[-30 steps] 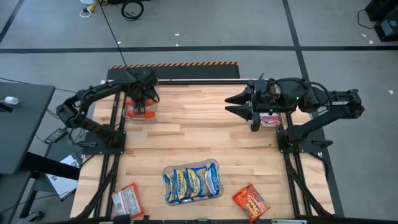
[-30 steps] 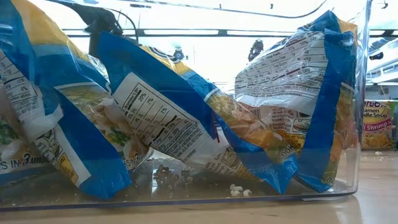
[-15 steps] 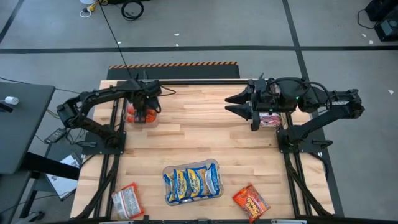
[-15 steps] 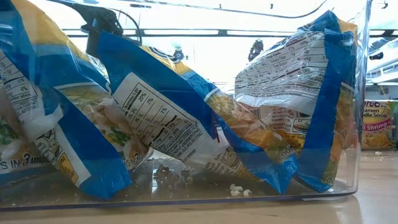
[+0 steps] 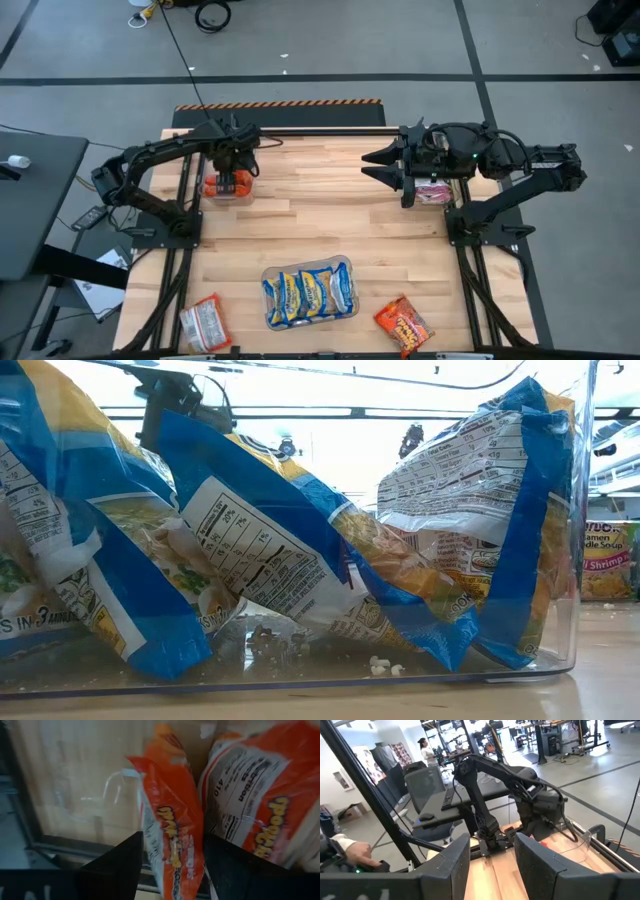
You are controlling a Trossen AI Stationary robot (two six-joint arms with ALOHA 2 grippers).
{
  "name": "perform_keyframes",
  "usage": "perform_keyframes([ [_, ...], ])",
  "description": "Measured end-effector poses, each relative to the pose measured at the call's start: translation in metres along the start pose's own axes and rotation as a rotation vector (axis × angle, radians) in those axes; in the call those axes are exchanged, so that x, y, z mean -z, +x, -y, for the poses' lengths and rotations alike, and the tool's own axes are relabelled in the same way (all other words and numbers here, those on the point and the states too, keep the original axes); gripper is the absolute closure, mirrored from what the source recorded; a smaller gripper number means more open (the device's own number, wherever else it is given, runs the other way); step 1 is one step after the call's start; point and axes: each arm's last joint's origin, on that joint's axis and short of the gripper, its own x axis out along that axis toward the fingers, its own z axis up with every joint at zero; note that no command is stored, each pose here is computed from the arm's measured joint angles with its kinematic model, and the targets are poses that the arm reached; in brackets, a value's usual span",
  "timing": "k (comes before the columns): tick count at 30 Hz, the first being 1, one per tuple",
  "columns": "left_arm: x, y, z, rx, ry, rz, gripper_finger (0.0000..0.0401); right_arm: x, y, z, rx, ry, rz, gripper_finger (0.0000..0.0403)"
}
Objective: Sort Maruchan noodles
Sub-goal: Put the orange noodle pack into the top left transparent bin
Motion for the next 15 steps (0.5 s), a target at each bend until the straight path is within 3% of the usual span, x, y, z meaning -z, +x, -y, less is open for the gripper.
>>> perform_keyframes([
  [7,-0.001,-0.038,-0.005,0.02,-0.082,0.037,0.0195,0.004,0.0,-0.001,-0.01,-0.006,-0.036,0.0243],
  [12,-0.004,-0.068,0.016,0.19,-0.25,0.086,0.0195,0.015,-0.002,-0.001,0.005,-0.03,-0.145,0.0243],
  [15,-0.009,-0.077,0.041,0.289,-0.278,0.076,0.0195,0.018,-0.003,-0.002,0.023,-0.04,-0.171,0.0243],
])
